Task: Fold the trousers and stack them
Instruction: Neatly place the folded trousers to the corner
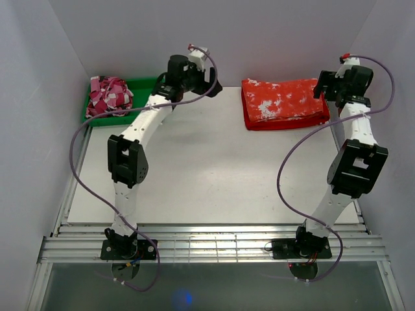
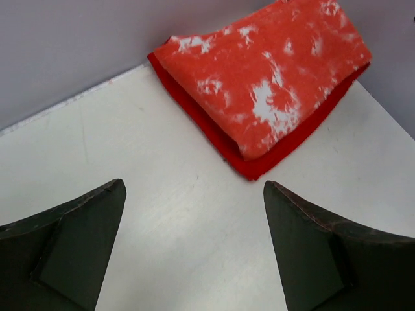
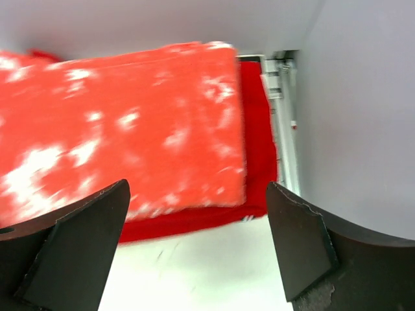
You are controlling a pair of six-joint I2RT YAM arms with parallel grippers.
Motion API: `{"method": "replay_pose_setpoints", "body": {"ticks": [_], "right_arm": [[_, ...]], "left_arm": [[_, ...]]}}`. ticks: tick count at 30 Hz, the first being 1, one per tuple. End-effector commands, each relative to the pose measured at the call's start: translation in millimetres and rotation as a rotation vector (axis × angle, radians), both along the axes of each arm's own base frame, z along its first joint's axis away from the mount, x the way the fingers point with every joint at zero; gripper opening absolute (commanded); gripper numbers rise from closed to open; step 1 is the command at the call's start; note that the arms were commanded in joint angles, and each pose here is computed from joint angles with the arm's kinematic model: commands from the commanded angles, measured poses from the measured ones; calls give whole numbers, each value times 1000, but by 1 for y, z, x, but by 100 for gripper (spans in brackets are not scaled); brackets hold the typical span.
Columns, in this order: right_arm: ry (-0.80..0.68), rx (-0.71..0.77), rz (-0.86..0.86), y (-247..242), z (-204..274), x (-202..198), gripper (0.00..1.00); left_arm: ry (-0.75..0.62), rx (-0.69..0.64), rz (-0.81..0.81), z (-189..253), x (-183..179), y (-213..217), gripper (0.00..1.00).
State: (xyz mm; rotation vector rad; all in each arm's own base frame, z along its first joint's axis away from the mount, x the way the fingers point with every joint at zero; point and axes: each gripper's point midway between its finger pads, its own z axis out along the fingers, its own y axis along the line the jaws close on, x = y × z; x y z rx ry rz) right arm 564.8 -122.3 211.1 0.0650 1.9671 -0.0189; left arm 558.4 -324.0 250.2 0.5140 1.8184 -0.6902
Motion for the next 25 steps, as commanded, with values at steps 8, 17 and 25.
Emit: {"method": "replay_pose_setpoints", "body": {"ticks": [8,17,25], "right_arm": [[236,165,531,114,52,-152,90],[452,72,687,139,-38,-276,90],[438,12,699,147,-53,-318,90]], "left_arm": [[422,291,55,-28,-114,155,98],[487,301,94,-68,-210,188,98],[488,331,98,-73,-243,200,98]]}}
